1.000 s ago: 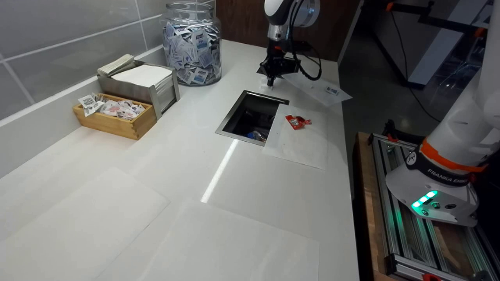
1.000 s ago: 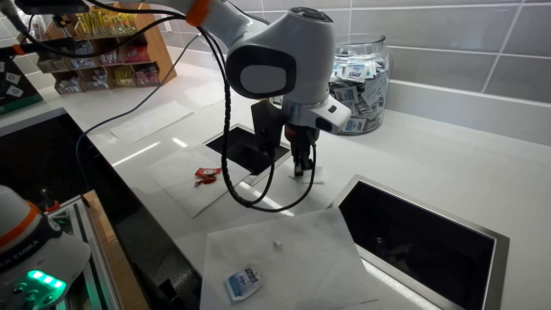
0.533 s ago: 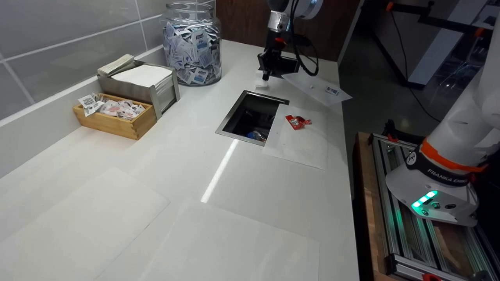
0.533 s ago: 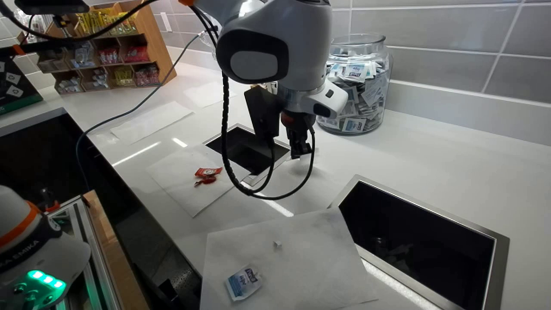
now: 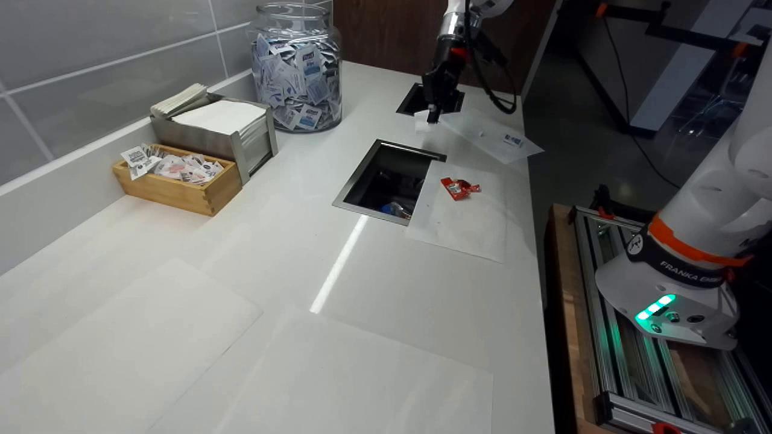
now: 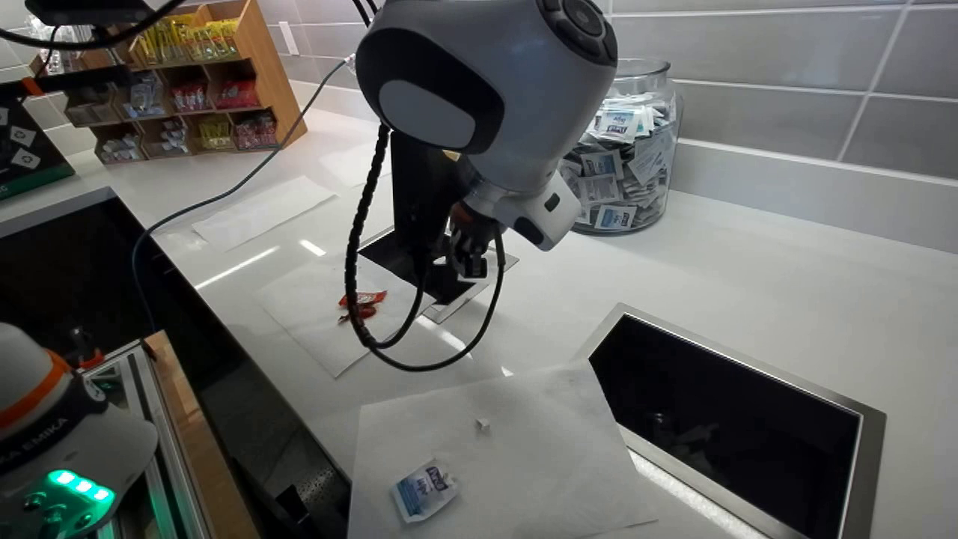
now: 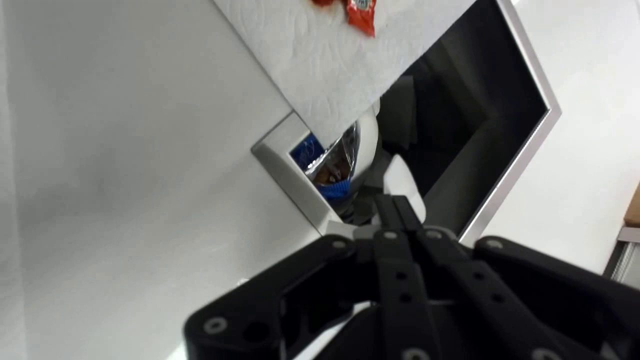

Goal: Fold the rectangular white serviette, pick up the rectangular white serviette and put it in the left bin

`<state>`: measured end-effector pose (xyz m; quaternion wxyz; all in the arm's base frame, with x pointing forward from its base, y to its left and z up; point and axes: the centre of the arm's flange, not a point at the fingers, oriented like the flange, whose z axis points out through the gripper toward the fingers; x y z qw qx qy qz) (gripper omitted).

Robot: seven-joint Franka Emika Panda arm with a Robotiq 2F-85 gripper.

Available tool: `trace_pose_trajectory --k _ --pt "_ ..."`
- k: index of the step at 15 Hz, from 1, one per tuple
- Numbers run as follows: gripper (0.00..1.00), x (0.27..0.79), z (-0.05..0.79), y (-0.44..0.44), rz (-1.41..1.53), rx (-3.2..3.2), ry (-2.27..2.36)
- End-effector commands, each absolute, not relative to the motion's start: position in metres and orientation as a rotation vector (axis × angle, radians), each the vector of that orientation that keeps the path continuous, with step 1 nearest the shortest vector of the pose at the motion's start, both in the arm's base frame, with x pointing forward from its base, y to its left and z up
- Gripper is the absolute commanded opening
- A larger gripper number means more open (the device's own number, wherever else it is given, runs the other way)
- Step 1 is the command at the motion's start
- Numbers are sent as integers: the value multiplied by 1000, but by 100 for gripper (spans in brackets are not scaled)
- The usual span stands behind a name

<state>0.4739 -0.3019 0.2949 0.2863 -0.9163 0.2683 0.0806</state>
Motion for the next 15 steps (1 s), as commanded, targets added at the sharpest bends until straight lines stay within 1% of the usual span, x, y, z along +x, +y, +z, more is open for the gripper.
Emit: trace_pose_trajectory --k 1,8,15 --pt "0 467 279 -321 262 -2400 802" --pt "0 487 237 -339 299 -2458 814" --pt "0 505 214 -345 297 -2517 825"
